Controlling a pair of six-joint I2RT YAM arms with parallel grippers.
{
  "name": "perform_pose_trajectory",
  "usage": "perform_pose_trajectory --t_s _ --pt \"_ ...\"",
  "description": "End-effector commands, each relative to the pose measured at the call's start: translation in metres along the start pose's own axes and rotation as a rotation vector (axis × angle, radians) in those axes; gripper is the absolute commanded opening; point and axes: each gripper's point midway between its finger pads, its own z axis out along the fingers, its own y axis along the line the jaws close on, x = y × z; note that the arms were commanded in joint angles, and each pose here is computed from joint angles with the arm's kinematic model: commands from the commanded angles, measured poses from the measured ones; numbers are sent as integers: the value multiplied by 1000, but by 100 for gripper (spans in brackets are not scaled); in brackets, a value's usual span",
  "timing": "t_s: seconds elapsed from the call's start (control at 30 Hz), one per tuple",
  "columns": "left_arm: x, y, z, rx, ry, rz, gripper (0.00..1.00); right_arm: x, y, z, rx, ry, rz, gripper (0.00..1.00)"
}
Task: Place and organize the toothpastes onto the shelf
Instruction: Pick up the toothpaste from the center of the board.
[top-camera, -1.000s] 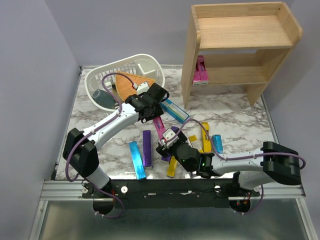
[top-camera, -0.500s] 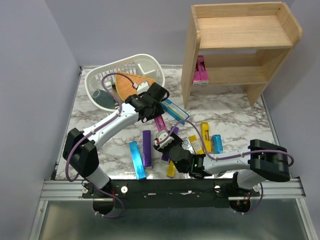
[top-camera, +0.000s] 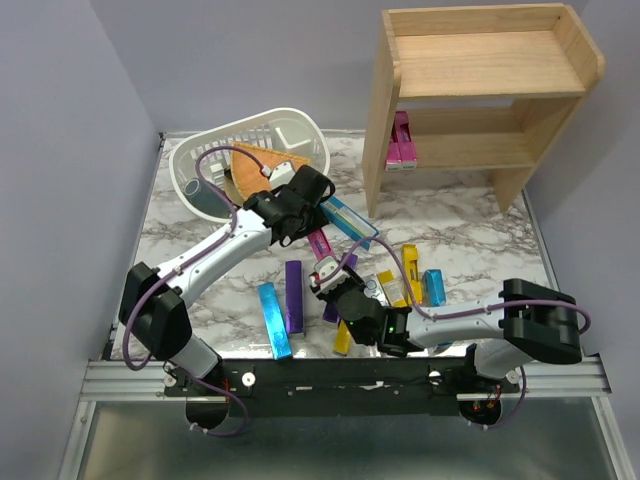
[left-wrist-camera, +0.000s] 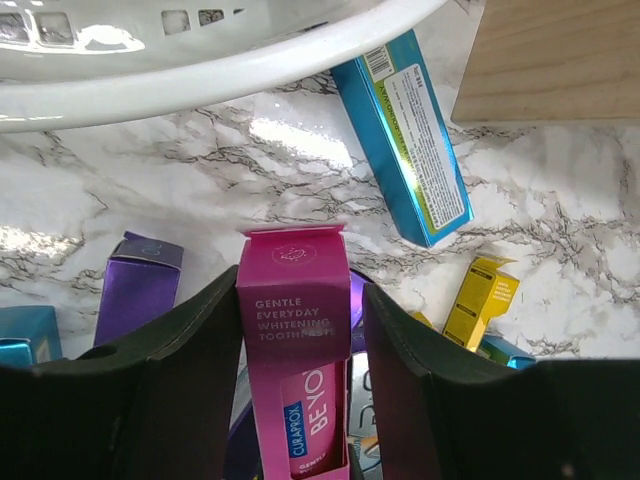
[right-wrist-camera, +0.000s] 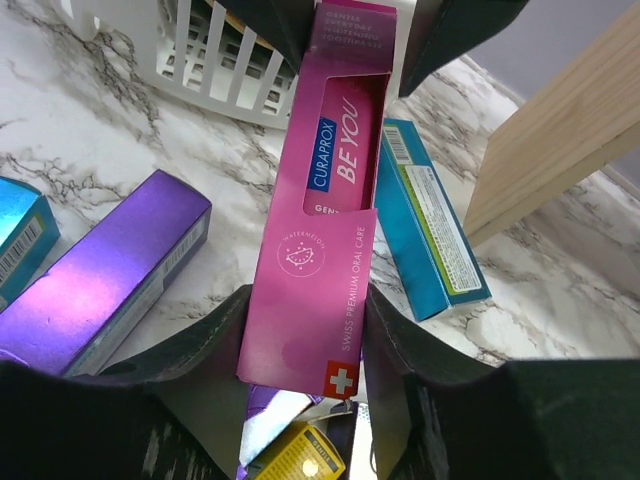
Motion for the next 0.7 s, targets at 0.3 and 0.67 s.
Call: perform_pose_trajectory --t_s 0.3,0.67 --pt "-94 12 -88 117 -427 40 94 -11 -1 -10 -51 52 152 31" --pt "-168 59 -174 160 -839 202 99 -12 -65 -46 -48 151 338 30"
